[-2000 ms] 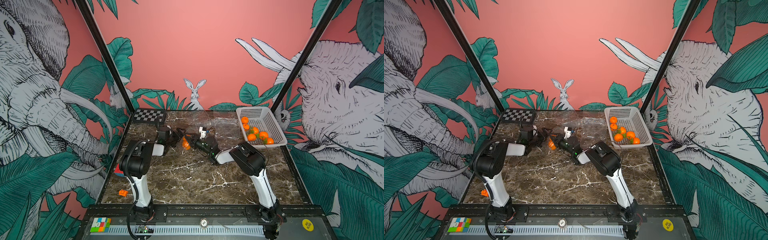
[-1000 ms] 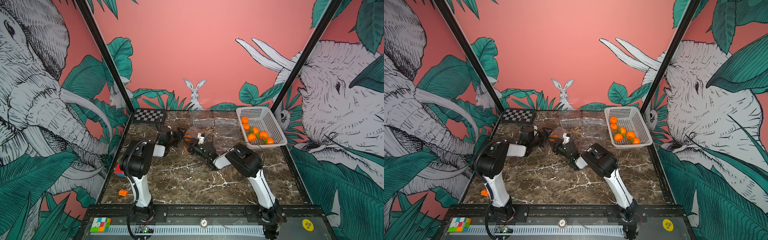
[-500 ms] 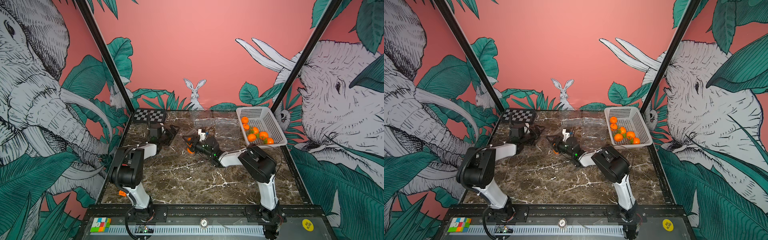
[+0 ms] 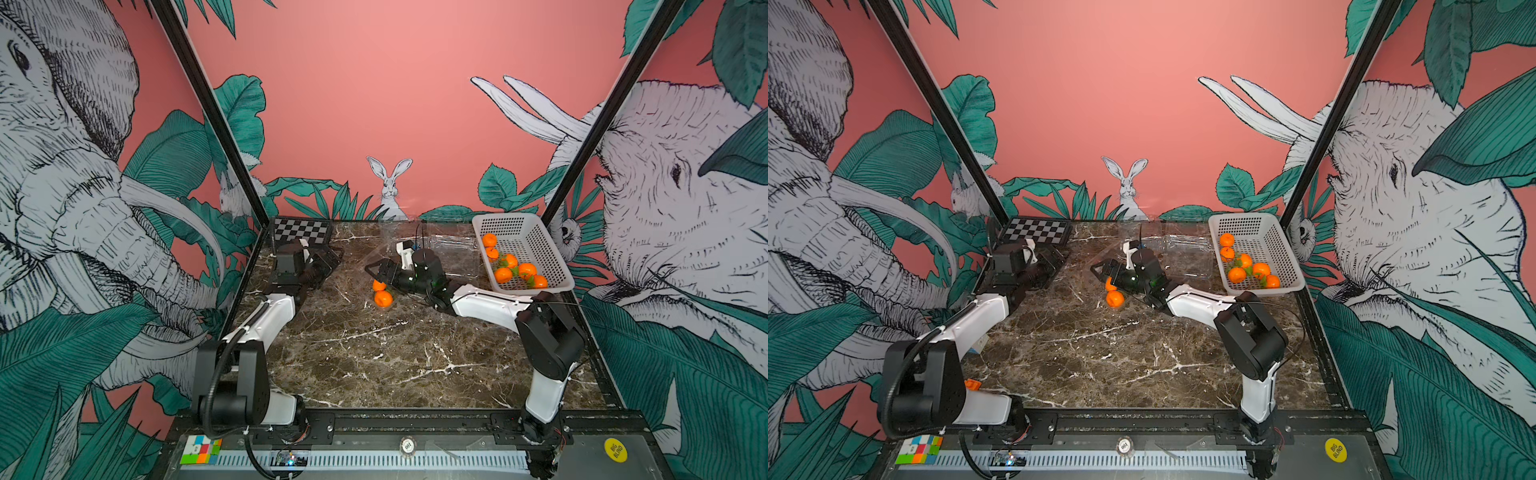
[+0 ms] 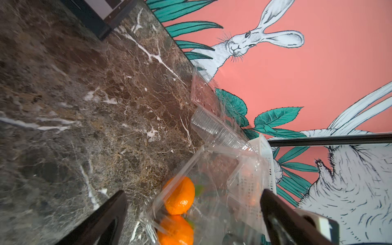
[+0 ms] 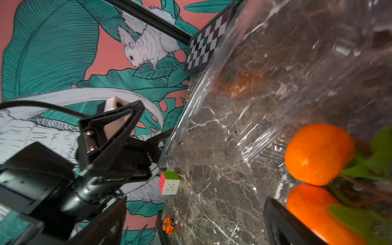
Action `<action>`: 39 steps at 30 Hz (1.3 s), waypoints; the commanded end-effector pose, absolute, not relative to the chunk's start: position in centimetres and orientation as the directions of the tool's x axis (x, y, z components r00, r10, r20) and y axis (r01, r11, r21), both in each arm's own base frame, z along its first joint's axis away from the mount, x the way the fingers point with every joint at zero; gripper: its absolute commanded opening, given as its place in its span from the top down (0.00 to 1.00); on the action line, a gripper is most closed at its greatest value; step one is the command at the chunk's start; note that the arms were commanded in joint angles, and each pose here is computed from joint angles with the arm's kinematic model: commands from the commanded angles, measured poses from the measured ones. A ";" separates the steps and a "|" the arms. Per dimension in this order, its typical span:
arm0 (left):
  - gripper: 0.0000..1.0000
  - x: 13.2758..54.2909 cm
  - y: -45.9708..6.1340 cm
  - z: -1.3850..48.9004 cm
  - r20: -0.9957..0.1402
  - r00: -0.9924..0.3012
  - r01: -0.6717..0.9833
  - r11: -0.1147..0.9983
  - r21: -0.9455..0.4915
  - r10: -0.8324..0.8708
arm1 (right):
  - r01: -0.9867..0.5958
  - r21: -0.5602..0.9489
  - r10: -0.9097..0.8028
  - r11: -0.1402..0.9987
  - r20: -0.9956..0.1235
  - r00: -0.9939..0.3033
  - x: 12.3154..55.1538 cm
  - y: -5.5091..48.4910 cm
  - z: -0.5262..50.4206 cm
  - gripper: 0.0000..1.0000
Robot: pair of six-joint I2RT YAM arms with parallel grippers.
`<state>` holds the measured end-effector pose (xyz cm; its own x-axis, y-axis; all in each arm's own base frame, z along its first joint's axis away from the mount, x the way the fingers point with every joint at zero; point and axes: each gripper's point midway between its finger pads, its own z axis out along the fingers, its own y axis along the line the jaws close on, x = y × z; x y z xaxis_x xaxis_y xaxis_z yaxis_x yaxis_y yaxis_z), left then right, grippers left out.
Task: Take oranges out of containers
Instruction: Open the packing box at the center of the board, then pick up the orange from the packing box.
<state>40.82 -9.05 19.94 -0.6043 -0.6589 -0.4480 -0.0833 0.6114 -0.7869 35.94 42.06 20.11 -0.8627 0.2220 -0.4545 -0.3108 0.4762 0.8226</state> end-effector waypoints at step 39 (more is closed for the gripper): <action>0.01 33.7 -17.6 17.1 -0.379 -0.754 0.011 0.566 -0.824 -0.536 | -0.499 0.257 -0.331 0.828 -0.494 -0.804 36.1 39.3 9.0 0.21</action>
